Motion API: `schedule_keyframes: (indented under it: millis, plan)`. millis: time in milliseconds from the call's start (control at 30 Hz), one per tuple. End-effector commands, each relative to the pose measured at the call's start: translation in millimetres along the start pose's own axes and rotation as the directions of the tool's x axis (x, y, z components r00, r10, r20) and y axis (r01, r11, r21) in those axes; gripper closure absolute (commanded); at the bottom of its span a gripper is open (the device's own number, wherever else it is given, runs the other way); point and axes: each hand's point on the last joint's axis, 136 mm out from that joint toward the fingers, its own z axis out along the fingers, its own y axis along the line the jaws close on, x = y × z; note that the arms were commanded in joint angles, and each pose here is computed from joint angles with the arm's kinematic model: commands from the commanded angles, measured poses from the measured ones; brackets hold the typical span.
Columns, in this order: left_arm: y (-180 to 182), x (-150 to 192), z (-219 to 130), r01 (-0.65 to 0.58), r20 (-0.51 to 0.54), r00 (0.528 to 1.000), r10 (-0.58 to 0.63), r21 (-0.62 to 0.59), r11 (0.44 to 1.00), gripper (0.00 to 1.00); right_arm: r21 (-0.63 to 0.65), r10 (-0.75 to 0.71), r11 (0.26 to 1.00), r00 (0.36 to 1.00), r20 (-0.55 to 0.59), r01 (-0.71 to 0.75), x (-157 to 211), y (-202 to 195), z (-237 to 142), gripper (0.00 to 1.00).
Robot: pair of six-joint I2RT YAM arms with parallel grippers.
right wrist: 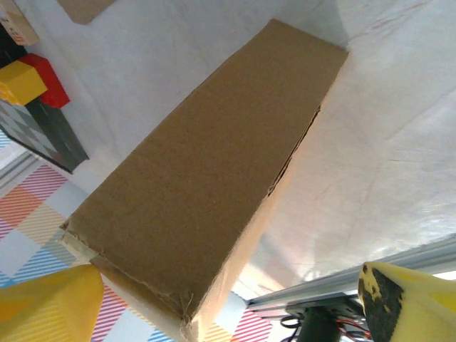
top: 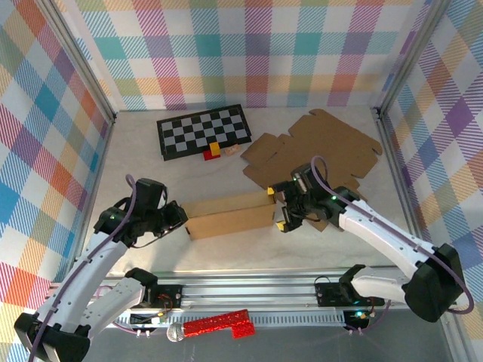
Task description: Fold the paper box
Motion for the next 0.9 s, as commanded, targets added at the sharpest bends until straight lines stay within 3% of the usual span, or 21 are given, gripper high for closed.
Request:
schedule_keyframes:
  millis: [0, 167, 367, 567, 633, 867]
  plan:
    - [23.2, 17.1, 9.2, 0.011, -0.07, 0.997, -0.017, -0.078, 0.997, 0.9, 0.031, 0.029, 0.999, 0.994, -0.101, -0.026, 12.5, -3.0, 22.5, 0.09]
    - [20.5, 15.3, 8.8, 0.007, -0.064, 0.998, -0.012, -0.068, 0.998, 0.91, 0.033, 0.007, 0.999, 0.992, -0.129, -0.003, 11.3, -4.5, 40.6, 0.18]
    - [16.7, 8.1, 3.0, -0.007, -0.03, 1.0, 0.005, -0.064, 0.998, 0.88, -0.01, -0.092, 0.996, 0.981, -0.168, 0.091, 13.4, -7.7, 50.0, 0.43]
    - [2.3, -10.3, -25.5, 0.001, 0.1, 0.995, -0.001, -0.005, 1.0, 0.64, -0.165, -0.247, 0.962, 0.951, -0.185, 0.218, 26.7, 14.8, 60.2, 0.58]
    - [-6.7, -15.8, -39.0, 0.001, 0.147, 0.989, -0.008, 0.046, 0.999, 0.59, -0.192, -0.266, 0.954, 0.947, -0.181, 0.231, 31.5, 17.6, 66.7, 0.6]
    - [-19.8, -21.7, -74.0, -0.012, 0.24, 0.971, -0.021, 0.135, 0.991, 0.57, -0.287, -0.316, 0.92, 0.937, -0.15, 0.265, 44.8, 27.2, 81.3, 0.62]
